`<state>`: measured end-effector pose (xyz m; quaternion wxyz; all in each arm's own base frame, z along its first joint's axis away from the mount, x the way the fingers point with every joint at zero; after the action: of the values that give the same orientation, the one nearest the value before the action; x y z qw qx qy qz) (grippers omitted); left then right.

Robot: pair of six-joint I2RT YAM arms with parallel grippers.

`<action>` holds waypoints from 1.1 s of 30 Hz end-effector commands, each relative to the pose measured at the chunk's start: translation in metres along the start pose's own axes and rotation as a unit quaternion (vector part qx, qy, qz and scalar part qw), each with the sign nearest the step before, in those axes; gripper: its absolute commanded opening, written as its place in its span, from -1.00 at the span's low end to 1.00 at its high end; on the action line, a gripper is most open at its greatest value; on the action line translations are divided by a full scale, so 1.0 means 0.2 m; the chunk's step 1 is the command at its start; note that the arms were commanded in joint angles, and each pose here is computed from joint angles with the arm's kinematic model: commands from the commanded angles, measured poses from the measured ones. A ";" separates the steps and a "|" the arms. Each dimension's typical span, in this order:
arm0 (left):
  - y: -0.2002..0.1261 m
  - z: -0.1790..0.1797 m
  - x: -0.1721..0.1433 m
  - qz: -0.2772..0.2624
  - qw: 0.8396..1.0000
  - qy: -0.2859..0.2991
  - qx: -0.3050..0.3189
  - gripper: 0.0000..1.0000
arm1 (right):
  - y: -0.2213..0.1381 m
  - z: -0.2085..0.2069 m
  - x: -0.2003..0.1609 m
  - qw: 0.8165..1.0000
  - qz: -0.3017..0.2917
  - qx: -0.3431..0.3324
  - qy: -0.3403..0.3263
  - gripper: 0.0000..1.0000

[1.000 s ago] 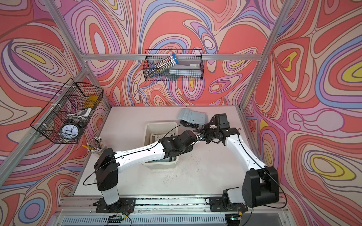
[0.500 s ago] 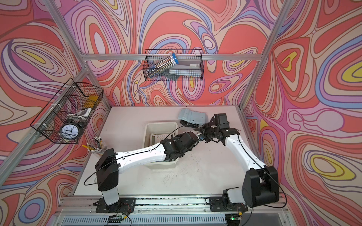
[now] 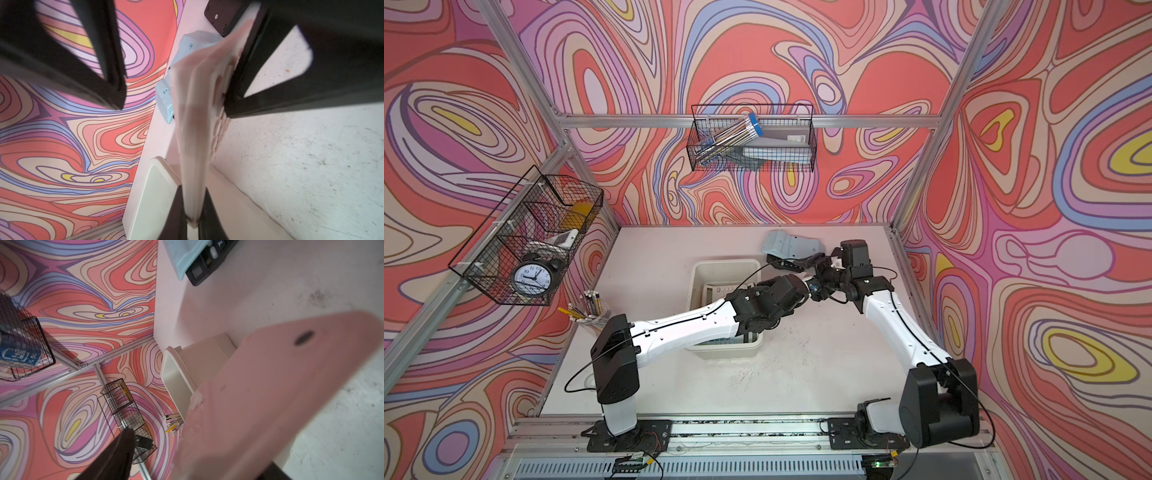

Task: Put the calculator in the storage box
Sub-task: Pick up the calculator from the center of the board.

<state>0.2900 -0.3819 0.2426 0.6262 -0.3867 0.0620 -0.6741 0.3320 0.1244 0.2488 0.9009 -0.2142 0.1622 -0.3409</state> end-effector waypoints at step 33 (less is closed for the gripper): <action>-0.19 0.52 -0.12 -0.029 0.897 -0.377 -0.230 -1.00 | -0.47 0.28 -0.24 0.881 -0.154 0.123 -0.430 0.97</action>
<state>0.2441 -0.3664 0.2994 0.4117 -0.7171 0.1548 -0.5407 0.2997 0.1013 0.3309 0.8344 -0.2770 -0.2584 -0.4004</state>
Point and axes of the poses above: each gripper's point midway between its finger pads, its own y axis out along the fingers, its own z axis along the line the jaws close on, x = y × z, the point moved 5 cm from there along -y, back along the fingers
